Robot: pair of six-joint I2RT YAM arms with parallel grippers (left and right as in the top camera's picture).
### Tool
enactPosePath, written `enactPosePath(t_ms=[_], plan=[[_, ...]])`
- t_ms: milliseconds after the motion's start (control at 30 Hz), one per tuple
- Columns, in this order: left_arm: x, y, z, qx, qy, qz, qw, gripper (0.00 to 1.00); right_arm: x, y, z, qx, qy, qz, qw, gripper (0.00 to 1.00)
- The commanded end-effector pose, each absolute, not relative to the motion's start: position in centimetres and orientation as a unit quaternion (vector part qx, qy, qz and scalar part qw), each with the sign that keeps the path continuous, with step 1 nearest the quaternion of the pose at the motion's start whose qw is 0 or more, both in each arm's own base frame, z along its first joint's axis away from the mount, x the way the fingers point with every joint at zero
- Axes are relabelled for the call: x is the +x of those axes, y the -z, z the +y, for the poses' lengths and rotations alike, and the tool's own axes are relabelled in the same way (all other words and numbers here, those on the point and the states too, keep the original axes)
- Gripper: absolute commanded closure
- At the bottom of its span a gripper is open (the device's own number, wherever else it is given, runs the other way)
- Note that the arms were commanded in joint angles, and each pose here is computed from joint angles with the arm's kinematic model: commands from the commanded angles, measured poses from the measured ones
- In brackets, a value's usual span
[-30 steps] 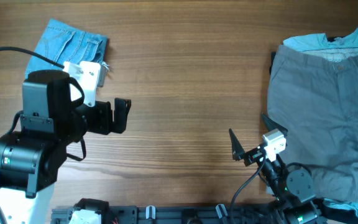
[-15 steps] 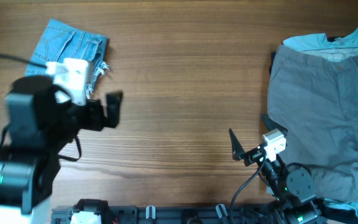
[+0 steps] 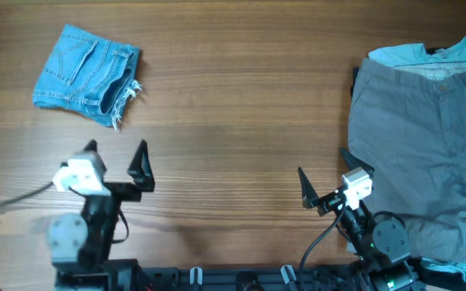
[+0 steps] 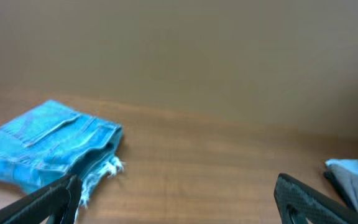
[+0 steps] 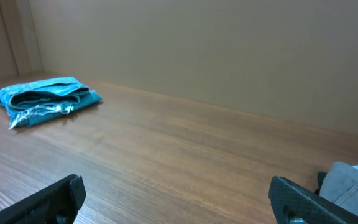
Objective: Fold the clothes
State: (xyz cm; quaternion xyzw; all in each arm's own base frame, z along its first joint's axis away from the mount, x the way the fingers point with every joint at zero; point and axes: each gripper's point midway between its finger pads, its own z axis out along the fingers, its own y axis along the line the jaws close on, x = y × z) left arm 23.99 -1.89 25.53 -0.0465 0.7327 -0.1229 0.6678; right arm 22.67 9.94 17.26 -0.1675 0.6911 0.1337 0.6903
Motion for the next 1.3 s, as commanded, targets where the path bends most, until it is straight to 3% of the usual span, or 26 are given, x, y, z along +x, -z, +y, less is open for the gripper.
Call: enactPosePath(t_ms=[0,200,433,1267], plan=[[23.6,-22.2,-1.6,-0.059,0.130,0.709,0.691,0.00,22.5,-17.3,10.3,-0.176,-0.140,0.688,0.690,0.00],[24.5,-18.9,-1.6,-0.054,0.131,0.688,0.712,0.00,22.5,-17.3,10.3,-0.176,-0.140,0.688,0.690,0.00],[24.5,-15.9,-1.6,-0.059,0.125,0.727,0.672,0.00,22.5,-17.3,10.3,-0.176,-0.140,0.688,0.690,0.00],[24.5,-15.9,-1.6,-0.059,0.125,0.727,0.673,0.00,22.5,-17.3,10.3,-0.176,-0.140,0.688,0.690,0.00]])
